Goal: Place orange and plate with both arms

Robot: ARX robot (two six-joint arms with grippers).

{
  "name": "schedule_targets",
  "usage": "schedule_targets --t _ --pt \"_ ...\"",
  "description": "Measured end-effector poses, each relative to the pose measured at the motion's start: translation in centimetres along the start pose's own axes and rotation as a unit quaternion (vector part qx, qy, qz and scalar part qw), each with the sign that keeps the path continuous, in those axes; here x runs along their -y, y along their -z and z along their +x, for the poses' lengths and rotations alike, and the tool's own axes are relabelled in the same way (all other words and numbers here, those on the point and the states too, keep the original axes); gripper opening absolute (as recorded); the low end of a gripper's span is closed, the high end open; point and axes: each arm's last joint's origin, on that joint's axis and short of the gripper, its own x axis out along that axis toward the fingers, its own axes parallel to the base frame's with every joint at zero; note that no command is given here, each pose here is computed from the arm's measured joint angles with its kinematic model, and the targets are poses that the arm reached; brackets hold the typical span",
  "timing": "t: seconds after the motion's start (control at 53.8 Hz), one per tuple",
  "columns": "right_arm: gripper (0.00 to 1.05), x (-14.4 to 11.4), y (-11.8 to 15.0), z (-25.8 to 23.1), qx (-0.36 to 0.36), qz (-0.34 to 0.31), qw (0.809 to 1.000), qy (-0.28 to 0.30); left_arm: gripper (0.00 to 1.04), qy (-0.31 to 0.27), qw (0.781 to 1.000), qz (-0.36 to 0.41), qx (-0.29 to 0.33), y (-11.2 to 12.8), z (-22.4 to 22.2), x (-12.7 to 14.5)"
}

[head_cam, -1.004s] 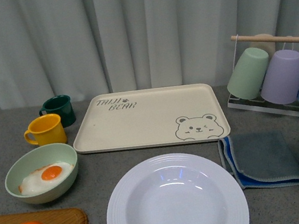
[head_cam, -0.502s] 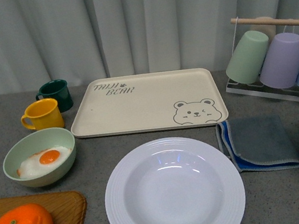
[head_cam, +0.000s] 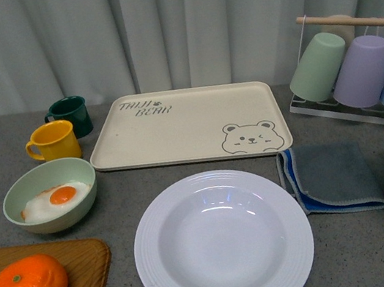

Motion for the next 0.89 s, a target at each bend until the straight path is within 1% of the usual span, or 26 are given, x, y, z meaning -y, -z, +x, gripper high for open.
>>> schedule_targets --t 0.892 --pt "0.95 0.00 0.00 0.00 0.000 0.000 1.000 0.000 0.98 0.000 1.000 0.000 0.000 0.00 0.00 0.00"
